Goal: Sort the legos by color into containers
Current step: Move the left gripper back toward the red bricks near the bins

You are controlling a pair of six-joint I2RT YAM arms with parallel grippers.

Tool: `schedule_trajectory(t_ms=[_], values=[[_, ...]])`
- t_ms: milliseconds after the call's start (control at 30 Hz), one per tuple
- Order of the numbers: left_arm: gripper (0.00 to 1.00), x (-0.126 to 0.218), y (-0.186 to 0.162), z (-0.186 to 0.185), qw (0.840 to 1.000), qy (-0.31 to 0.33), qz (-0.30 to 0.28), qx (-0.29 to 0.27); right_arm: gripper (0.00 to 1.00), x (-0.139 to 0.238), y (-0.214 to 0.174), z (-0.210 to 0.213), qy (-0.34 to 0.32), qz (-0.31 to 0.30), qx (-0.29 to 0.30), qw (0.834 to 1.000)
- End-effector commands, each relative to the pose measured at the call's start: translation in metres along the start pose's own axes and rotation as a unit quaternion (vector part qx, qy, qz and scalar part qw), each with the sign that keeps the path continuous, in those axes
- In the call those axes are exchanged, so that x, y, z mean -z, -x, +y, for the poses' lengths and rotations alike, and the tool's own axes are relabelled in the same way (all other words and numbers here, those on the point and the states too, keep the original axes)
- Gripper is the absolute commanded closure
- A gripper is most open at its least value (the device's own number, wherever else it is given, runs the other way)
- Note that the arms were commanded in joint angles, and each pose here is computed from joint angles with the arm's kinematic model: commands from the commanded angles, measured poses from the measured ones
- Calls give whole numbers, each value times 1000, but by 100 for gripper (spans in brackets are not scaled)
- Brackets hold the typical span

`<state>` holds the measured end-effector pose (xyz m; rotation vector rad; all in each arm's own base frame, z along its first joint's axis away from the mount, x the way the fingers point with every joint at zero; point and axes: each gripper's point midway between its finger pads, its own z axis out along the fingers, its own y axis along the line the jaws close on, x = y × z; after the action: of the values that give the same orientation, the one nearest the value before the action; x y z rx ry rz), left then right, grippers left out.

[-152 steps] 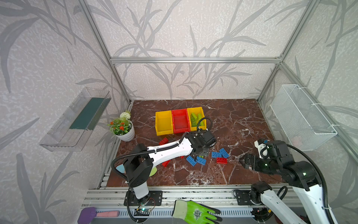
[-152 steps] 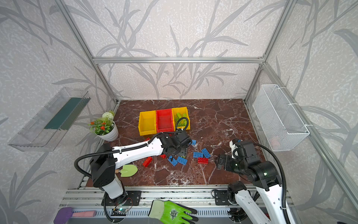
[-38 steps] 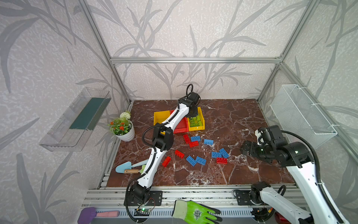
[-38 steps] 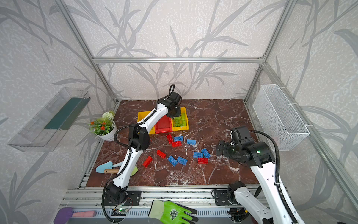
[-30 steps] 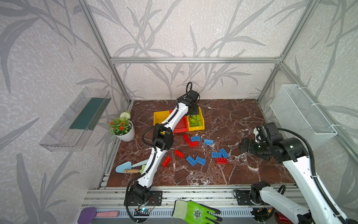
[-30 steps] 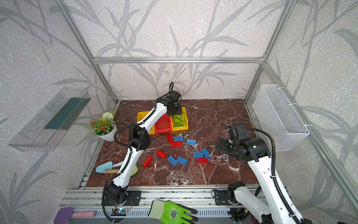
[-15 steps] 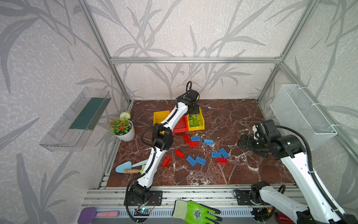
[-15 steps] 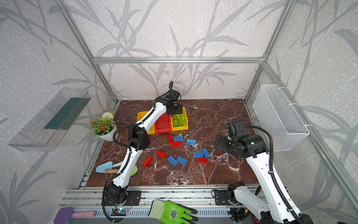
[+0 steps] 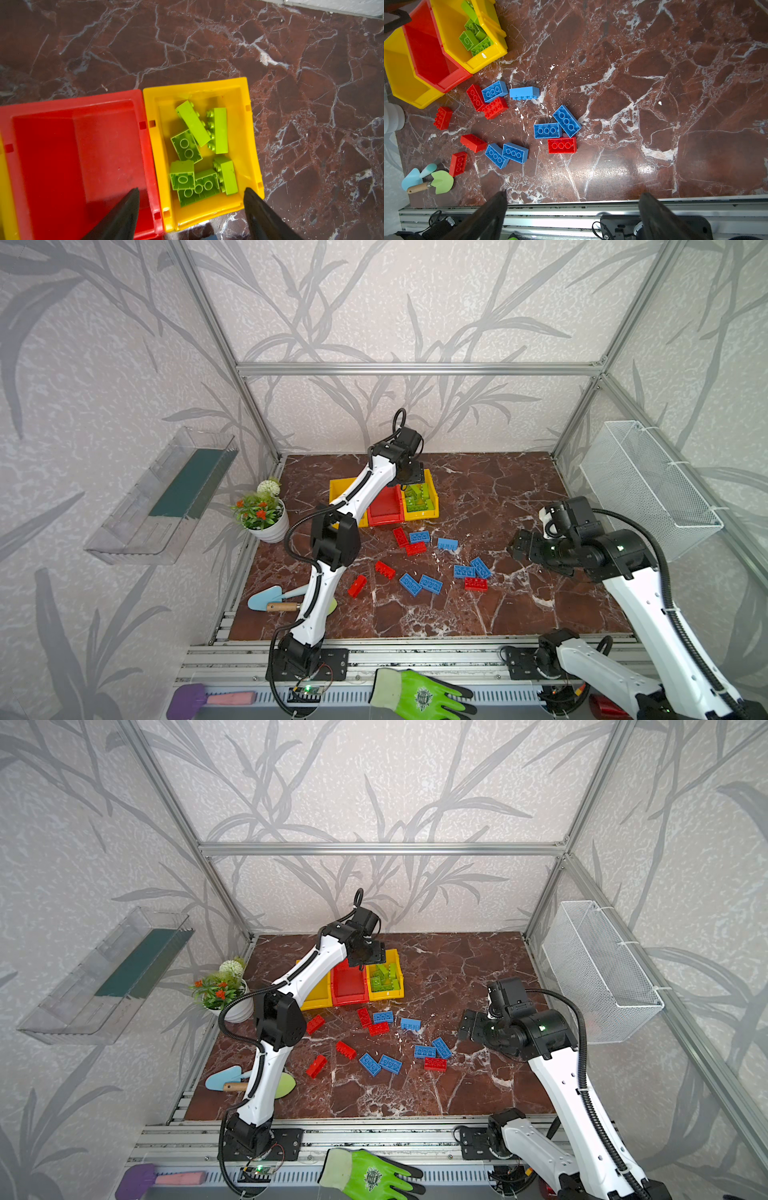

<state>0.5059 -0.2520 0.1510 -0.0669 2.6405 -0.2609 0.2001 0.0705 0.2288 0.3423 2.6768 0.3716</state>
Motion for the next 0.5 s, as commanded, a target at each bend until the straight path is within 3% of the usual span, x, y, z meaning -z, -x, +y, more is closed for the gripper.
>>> schedule_trajectory(t_ms=[0, 200, 467], values=[[21, 26, 4, 4, 1000, 4, -27, 12, 1, 9, 1, 7, 18, -8, 24, 1000], [21, 52, -17, 11, 999, 17, -39, 18, 1, 10, -3, 10, 29, 2, 48, 998], [21, 88, -75, 36, 997, 35, -47, 49, 1, 3, -9, 9, 28, 23, 72, 997]])
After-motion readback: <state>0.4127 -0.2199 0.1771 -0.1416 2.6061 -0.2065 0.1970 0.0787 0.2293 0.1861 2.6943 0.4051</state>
